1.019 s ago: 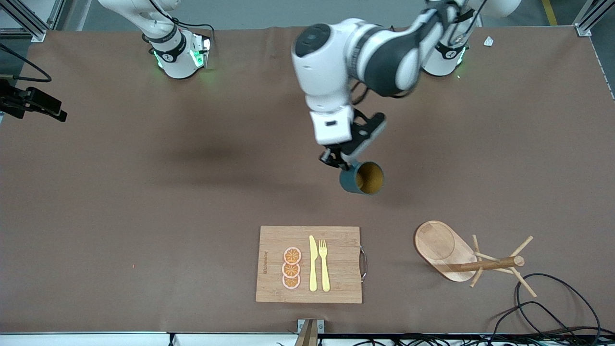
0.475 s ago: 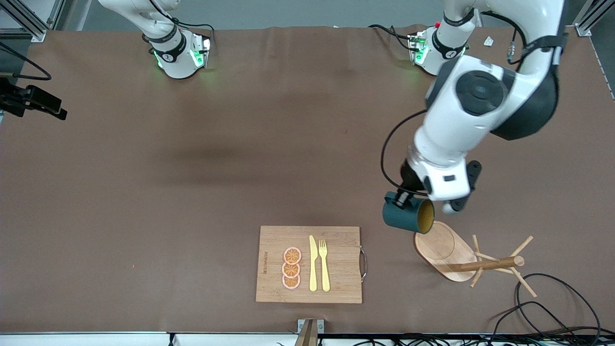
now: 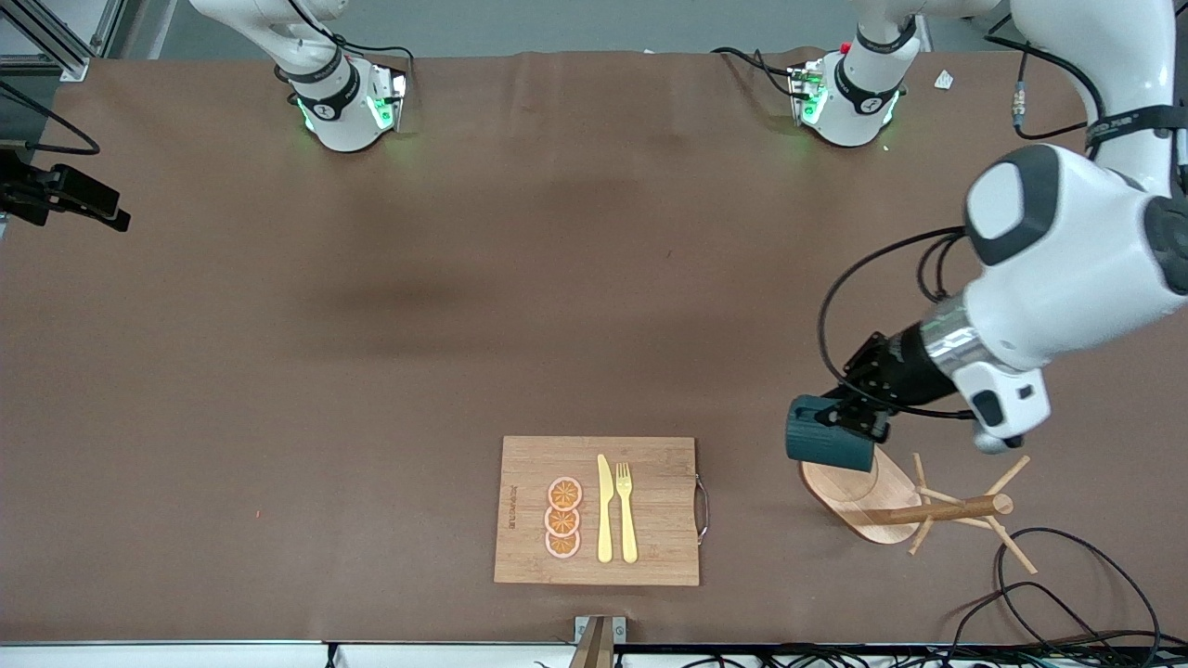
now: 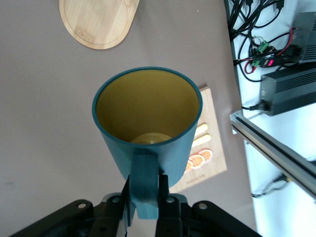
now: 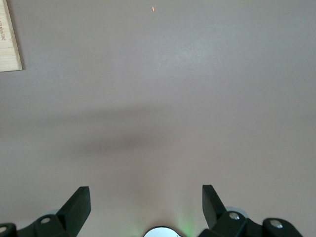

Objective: Pass cup and hang on rack
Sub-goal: 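Carry the mug with the left gripper over the wooden rack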

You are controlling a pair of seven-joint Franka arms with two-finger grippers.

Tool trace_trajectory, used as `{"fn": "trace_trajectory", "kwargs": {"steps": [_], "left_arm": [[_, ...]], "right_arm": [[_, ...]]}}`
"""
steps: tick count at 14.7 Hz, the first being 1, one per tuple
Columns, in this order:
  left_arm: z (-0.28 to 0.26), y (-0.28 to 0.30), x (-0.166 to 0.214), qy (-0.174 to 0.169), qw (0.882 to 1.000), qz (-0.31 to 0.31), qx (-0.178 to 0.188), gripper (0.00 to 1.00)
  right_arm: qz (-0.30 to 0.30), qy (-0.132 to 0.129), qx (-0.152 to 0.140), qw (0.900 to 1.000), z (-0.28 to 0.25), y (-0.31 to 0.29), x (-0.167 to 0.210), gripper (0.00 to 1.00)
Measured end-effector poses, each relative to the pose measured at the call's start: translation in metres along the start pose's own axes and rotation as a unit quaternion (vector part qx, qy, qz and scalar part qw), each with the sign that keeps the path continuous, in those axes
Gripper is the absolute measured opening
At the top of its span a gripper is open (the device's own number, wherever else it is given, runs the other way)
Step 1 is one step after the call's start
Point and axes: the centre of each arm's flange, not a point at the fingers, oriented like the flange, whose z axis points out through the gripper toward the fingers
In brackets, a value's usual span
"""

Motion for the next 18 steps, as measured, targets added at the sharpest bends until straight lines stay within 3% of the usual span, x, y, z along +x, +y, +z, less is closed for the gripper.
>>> {"fn": "trace_trajectory", "kwargs": {"steps": [10, 18], "left_arm": [[-0.02, -0.013, 0.095, -0.121, 0.989, -0.051, -0.072, 0.21], [0.008, -0.023, 0.132, -0.141, 0.986, -0.064, -0.069, 0.21]], "right_arm": [[-0.002, 0.0, 0.0, 1.0, 0.0, -0.002, 0.0, 1.0], [-0.003, -0.002, 0.0, 1.0, 0.0, -0.003, 0.0, 1.0]]}}
